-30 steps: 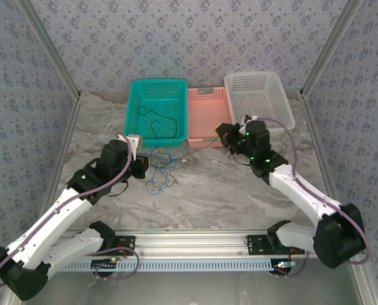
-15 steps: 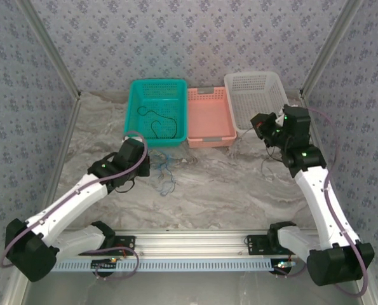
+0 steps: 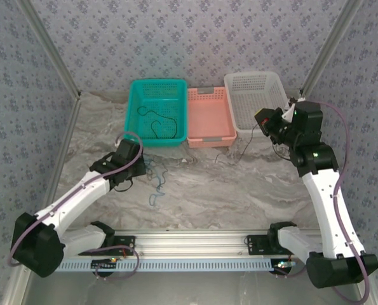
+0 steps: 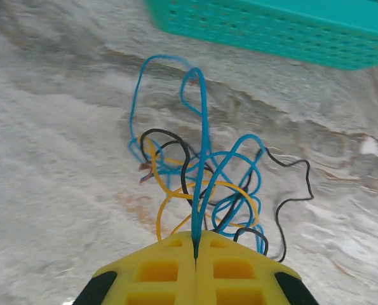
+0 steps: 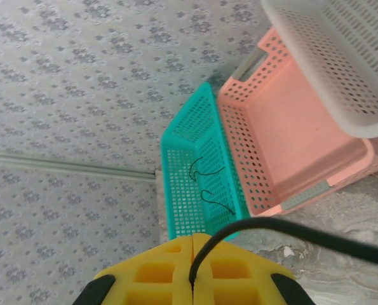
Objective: Untangle the cables
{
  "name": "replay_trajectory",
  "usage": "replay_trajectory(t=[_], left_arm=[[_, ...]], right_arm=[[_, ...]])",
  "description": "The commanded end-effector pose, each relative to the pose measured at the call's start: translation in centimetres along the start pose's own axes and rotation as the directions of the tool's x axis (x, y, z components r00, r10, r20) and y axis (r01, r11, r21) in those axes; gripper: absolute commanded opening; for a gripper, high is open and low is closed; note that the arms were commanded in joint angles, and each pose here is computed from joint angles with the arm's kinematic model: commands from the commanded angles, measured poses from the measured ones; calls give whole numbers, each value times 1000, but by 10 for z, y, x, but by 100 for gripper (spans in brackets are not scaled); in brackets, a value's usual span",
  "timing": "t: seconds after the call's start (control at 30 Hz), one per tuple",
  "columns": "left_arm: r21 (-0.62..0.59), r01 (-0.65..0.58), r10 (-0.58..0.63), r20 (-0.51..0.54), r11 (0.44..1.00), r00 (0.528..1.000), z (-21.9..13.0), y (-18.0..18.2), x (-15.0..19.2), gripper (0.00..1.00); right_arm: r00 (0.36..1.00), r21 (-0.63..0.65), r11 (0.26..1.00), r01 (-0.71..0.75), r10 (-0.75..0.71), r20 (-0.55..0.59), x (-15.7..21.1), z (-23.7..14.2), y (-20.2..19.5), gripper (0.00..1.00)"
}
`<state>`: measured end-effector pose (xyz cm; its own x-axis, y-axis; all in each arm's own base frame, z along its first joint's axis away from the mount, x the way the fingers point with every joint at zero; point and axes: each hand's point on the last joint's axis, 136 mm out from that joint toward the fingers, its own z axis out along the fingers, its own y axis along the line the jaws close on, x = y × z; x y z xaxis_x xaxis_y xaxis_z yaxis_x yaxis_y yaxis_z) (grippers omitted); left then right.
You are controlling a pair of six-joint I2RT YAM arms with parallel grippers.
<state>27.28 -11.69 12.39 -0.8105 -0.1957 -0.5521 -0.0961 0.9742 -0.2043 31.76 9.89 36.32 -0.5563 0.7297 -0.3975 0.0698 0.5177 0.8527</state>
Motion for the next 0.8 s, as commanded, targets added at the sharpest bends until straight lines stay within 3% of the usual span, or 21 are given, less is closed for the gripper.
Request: replay_trajectory(t=[0.0, 0.07, 0.13, 0.33, 0.53, 0.67, 0.77], left_arm=[[154, 19, -23, 25, 988, 999, -13, -38, -19, 26], [185, 27, -40, 67, 982, 997, -28, -46, -26, 60], [213, 25, -51, 117, 977, 992, -47, -52, -32, 74], [307, 137, -178, 109, 942, 978, -90, -61, -37, 83], [471, 359, -382, -50, 806, 923, -100, -104, -13, 79], [555, 387, -377, -139, 736, 916, -98, -157, 3, 77], [560, 416, -337, -245, 716, 909, -81, -191, 22, 79]], right_arm=[[998, -19, 999, 51, -51, -29, 7, -3, 13, 0], [996, -22, 997, 72, -73, -43, 13, -1, 17, 0], [995, -23, 996, 85, -87, -55, 19, 1, 18, 0], [990, -9, 995, 104, -104, -90, 39, 13, 9, 0], [984, -1, 994, 109, -108, -139, 67, 28, -5, 0], [980, 1, 993, 118, -117, -160, 82, 33, -11, 0], [978, 2, 993, 114, -112, -173, 90, 36, -17, 0]])
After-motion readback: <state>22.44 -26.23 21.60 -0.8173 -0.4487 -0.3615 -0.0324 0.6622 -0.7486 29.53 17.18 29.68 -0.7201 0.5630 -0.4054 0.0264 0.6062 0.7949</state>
